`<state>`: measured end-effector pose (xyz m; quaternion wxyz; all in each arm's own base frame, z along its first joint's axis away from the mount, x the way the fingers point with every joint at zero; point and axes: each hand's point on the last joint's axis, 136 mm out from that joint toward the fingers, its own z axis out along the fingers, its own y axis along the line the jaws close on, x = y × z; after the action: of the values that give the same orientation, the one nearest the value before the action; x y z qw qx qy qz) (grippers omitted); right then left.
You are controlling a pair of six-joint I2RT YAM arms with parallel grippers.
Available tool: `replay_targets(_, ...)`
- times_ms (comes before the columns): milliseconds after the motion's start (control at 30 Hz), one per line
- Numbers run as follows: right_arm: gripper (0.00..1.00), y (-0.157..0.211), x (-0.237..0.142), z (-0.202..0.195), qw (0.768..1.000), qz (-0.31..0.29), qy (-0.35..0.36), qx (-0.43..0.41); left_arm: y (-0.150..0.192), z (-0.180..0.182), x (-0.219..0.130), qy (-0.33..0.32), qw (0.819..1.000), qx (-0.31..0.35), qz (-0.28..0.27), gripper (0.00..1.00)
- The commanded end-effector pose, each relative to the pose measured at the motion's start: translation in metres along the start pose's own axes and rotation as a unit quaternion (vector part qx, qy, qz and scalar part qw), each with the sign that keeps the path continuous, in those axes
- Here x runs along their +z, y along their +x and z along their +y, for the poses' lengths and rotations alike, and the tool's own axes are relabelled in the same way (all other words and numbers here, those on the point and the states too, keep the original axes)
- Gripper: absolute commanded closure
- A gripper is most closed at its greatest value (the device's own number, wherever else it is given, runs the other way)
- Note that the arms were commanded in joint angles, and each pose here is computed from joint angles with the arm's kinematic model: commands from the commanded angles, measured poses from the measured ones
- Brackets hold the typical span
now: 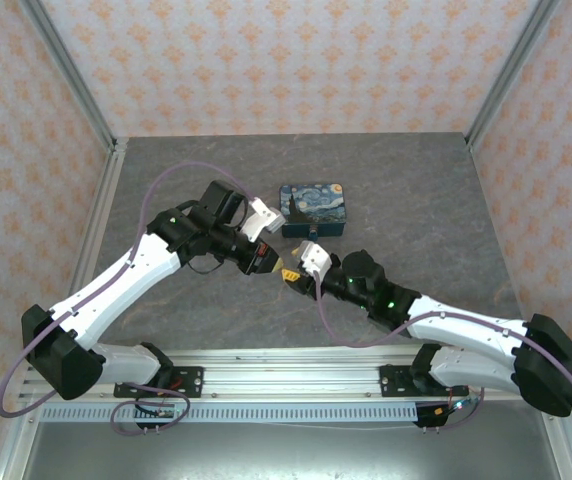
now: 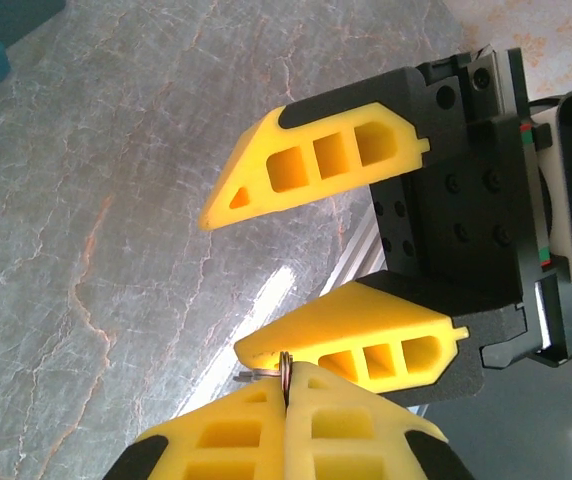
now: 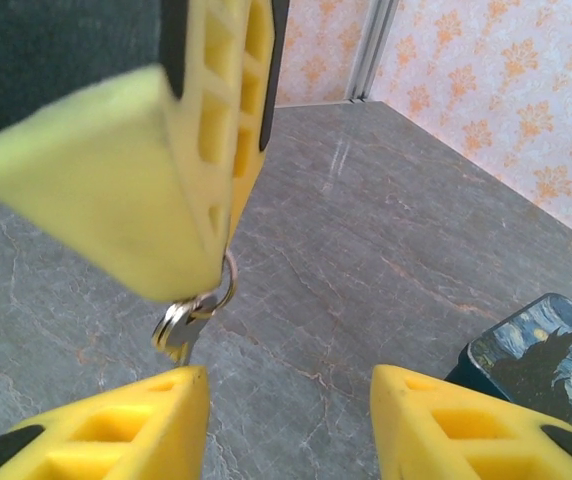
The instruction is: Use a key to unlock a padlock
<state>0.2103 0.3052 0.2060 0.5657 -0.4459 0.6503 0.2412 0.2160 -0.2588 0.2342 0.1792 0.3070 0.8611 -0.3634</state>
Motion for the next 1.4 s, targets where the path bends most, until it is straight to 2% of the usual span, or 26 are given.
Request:
replay_targets(0, 0.52, -0.003, -0.003, 0.006, 1.0, -0.014, -0.012, -0.002, 0.004, -0.007, -0.008, 0.012, 1.0, 0.009, 0.0, 1.0)
replay_targets(267, 0.53, -0.009, -0.001, 0.009, 0.999, -0.018, -0.025, -0.012, 0.004, -0.009, -0.007, 0.019, 1.0, 0.007, 0.003, 1.0)
replay_targets(600, 0.6, -0.017, 0.004, 0.008, 0.999, -0.031, -0.025, -0.008, 0.003, -0.009, -0.005, 0.022, 1.0, 0.006, 0.005, 1.0)
replay_targets(1367, 0.59, -0.019, -0.002, 0.0, 0.999, -0.034, -0.001, -0.004, 0.007, -0.007, -0.004, 0.021, 1.0, 0.004, 0.012, 1.0)
